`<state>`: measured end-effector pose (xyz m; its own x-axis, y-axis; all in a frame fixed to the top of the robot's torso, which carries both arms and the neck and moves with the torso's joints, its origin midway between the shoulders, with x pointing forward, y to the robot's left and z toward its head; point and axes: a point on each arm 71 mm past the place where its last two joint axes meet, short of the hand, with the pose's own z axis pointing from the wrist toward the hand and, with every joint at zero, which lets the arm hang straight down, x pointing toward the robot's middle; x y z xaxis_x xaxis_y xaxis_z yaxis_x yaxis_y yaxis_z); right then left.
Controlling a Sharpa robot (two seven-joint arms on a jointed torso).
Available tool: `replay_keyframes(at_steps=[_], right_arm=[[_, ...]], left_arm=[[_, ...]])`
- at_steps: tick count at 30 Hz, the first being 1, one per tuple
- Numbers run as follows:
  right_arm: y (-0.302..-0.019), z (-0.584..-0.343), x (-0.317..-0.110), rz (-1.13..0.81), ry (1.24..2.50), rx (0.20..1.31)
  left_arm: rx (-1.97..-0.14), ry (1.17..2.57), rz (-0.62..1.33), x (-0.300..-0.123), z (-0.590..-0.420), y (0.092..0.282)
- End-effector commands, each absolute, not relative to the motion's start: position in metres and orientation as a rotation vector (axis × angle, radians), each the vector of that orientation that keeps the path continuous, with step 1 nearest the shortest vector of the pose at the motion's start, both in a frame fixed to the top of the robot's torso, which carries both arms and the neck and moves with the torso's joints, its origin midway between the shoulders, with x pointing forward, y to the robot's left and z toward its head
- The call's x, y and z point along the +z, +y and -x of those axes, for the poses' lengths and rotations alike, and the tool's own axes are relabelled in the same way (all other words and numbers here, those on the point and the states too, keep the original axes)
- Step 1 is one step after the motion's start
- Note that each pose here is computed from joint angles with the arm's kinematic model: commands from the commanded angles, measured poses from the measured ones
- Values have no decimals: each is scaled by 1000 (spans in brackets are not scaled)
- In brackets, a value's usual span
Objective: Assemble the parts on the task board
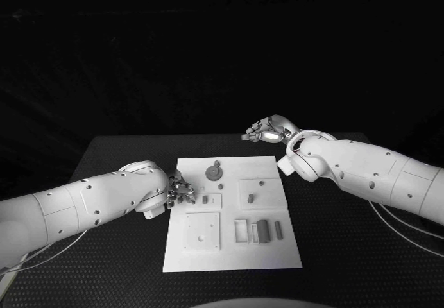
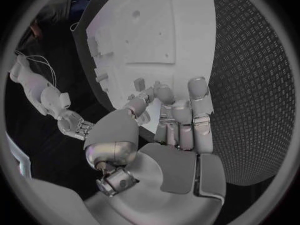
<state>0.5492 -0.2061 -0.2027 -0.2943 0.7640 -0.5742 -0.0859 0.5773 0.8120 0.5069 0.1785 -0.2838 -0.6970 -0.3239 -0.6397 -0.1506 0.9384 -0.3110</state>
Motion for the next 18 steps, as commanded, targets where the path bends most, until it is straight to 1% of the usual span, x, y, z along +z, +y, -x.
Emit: replay_keyframes(at_steps=[1,18], right_arm=[[-205,-549,-203,-564,1674,939],[-205,-549,-204,-565,1677,939]], left_arm=[[-278,2362,316,-292,-502,179],[-307,2346,325,-291,-501,180]])
